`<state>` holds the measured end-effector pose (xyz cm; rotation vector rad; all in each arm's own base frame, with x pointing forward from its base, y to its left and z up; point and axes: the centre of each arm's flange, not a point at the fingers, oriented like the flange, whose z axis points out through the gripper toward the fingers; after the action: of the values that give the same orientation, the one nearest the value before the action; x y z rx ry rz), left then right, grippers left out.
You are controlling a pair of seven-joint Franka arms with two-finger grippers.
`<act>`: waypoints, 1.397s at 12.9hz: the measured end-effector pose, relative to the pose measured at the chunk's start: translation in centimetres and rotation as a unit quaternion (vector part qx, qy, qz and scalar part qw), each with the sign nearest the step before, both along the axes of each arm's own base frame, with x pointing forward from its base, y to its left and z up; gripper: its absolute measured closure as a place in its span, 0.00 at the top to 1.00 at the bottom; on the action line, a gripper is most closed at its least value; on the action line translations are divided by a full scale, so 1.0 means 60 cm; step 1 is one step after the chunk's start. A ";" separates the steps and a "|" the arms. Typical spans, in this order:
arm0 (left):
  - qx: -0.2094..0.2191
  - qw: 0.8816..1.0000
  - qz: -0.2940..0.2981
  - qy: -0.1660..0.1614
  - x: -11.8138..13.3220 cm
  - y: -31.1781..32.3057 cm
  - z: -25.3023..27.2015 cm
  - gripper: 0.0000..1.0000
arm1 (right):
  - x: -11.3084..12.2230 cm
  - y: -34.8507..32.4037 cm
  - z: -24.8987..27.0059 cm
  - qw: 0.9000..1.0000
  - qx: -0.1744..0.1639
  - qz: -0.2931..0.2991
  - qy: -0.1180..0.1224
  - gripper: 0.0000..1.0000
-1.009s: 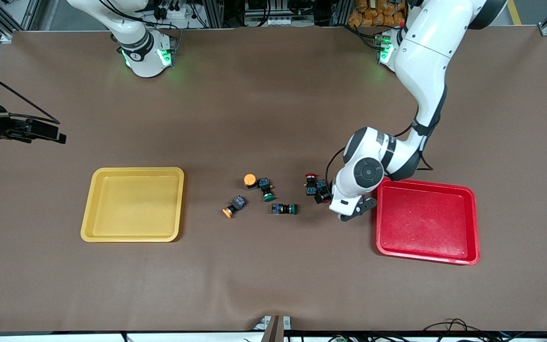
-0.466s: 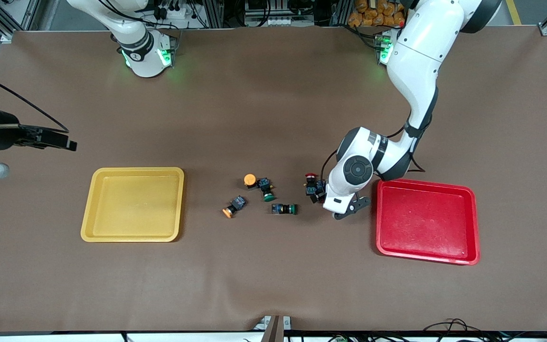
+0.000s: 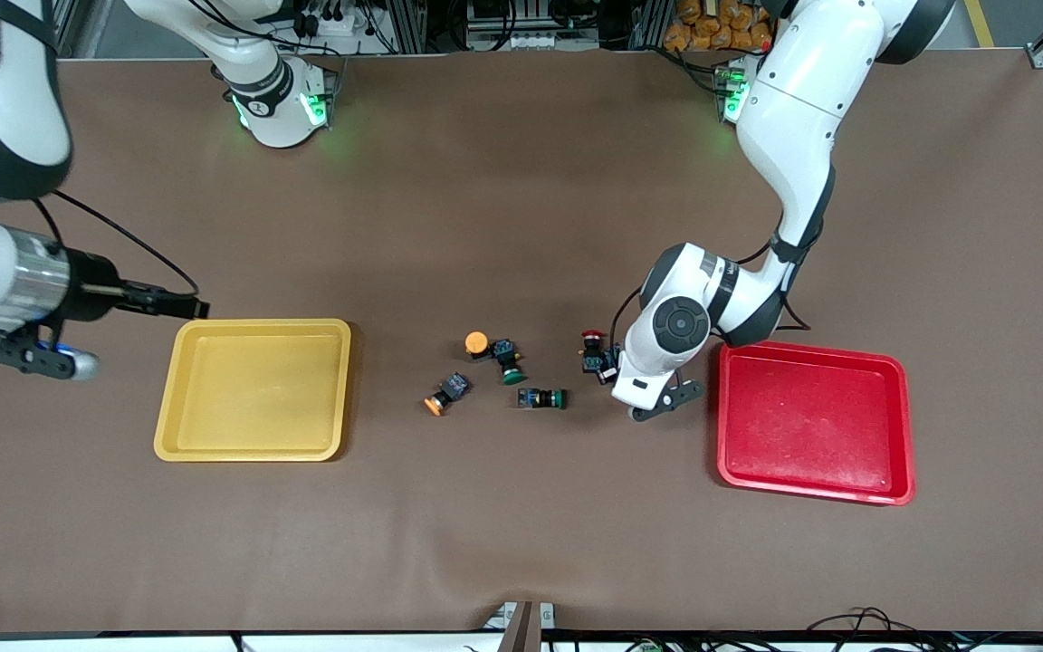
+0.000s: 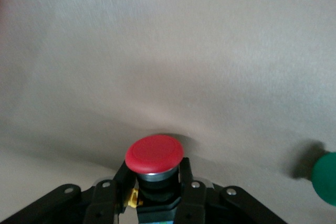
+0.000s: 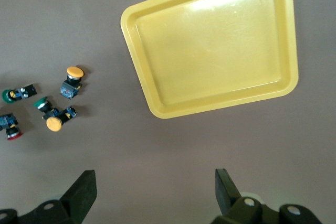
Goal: Place red and yellow buttons in trays
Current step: 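Carry the red button to the red tray while the right gripper nears buttons, then release the red button in the red tray while the right gripper grasps orange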
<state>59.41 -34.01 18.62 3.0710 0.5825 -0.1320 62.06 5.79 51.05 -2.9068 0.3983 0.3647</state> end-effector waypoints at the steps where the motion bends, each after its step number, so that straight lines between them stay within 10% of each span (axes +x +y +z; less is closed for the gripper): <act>1: 0.019 1.000 -0.019 -0.008 0.007 0.010 0.006 0.39 | 0.006 0.010 -0.011 1.000 -0.004 -0.014 0.002 1.00; 9: 0.045 0.991 -0.123 0.020 0.121 0.263 0.091 0.35 | 0.072 0.142 -0.193 0.985 -0.024 -0.169 0.027 1.00; 18: -0.019 0.965 -0.259 0.025 0.158 0.607 0.014 0.35 | 0.072 0.403 -0.389 0.959 -0.029 -0.280 -0.018 1.00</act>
<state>68.89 2.39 19.44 3.1059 -0.2354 -0.2217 66.39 29.97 27.73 -2.6839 1.1973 0.2086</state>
